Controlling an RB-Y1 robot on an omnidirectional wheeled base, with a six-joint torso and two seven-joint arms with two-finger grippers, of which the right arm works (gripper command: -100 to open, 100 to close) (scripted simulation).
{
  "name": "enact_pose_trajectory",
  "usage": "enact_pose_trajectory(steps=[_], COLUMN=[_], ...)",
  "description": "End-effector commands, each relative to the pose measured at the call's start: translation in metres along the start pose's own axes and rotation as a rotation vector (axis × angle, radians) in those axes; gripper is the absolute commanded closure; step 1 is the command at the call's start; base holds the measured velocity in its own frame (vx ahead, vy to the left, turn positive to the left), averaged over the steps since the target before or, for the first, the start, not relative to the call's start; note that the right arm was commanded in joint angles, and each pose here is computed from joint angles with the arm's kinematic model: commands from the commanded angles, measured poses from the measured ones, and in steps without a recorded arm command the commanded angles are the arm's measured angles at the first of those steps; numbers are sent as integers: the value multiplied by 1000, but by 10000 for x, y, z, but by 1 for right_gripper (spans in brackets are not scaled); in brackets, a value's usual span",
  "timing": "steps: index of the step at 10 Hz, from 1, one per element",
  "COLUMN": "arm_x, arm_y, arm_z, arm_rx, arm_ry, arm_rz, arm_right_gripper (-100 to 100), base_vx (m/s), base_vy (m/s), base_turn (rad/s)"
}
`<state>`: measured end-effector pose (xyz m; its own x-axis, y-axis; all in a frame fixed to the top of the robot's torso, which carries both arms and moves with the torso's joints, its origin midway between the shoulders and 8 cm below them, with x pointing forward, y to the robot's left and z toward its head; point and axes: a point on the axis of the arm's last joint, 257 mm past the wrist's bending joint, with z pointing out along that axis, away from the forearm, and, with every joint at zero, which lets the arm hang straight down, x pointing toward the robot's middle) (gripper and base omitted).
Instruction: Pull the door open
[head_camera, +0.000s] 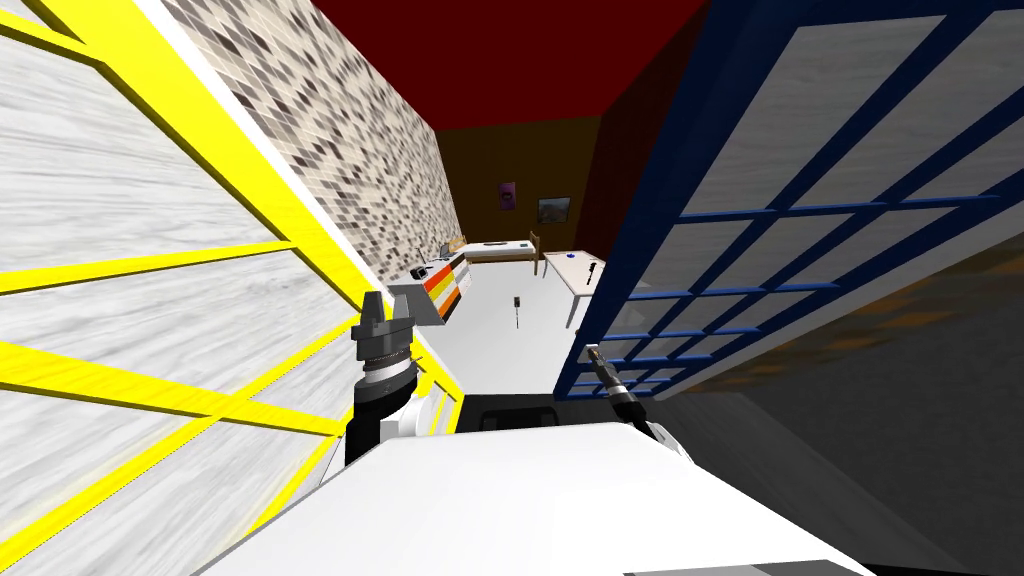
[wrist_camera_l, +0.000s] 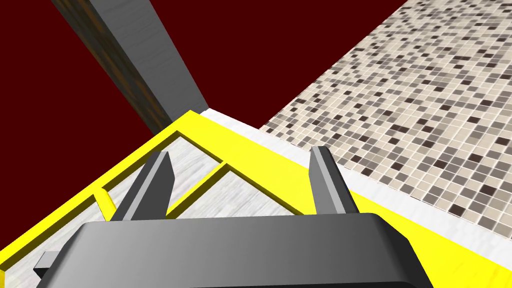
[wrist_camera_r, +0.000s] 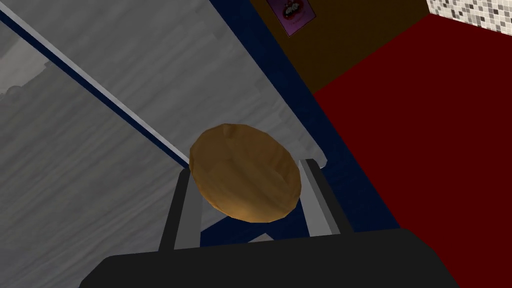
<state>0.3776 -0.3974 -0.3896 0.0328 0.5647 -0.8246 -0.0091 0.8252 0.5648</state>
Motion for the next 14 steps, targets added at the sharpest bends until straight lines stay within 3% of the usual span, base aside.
enact_pose_trajectory(steps=[1,14], arm_x=[26,-52], arm_y=[9,-47], arm_z=[-5,69], arm_rx=[2,34], arm_ry=[2,-54], arm_rz=[36,430], arm_right_gripper=[100,100], base_vx=[-32,-45], base_vy=[-18,-23], base_turn=[32,64])
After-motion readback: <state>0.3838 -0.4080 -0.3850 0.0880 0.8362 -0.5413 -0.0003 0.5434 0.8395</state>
